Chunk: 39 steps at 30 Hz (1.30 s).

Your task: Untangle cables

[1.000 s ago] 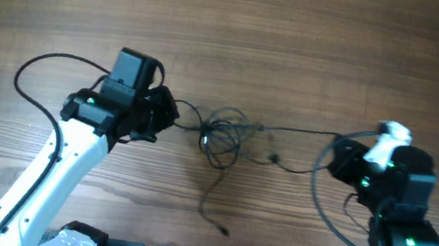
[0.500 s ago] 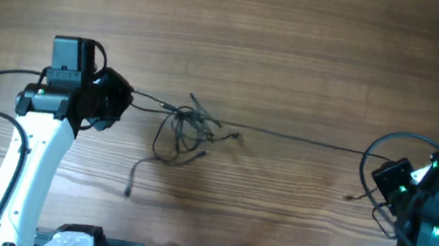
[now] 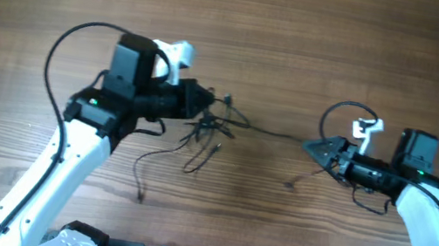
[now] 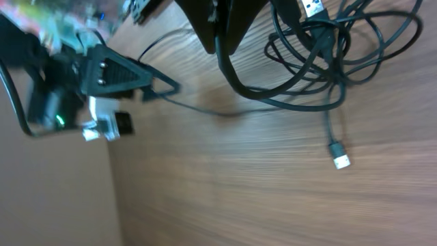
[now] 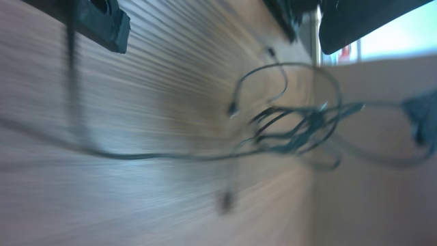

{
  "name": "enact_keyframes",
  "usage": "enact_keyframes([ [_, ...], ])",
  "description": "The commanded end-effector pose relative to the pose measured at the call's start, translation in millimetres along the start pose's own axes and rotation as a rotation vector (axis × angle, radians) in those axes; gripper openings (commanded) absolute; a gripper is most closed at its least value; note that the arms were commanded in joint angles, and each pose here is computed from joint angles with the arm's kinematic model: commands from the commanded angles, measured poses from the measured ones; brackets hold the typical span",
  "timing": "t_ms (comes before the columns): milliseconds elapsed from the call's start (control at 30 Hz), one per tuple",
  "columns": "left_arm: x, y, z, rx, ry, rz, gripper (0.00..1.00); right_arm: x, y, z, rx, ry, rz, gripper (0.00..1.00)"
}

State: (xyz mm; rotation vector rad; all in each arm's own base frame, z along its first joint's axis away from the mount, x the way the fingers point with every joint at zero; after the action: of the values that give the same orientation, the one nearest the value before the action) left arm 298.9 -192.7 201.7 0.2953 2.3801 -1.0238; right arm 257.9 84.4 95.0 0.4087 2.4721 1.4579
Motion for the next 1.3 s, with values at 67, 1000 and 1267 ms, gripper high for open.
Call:
enact_keyframes([
  [67,-3,11,7,-0.153,-0.039,0.001,0.08,19,43,27,-0.162,0.126,-0.203,0.88],
  [1000,21,-81,24,0.461,0.092,0.349,0.06,-31,59,-49,0.223,-0.471,-0.136,1.00],
  [1267,-7,-28,31,0.110,-0.005,0.069,1.00,-19,42,-34,0.255,-0.356,-0.128,1.00],
])
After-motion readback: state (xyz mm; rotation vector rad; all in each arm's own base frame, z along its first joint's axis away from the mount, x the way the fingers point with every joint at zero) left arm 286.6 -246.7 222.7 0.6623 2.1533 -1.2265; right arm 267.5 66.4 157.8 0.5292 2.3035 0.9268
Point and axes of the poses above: each gripper's point midway between its finger pads, its own z axis out along the fingers, its own y axis along the line the jaws close on, x = y × z, the point moved 1 cm from there along -z, back along the fingers, and after that the axes turned 11 degrees about z, right-handed, at the moved point
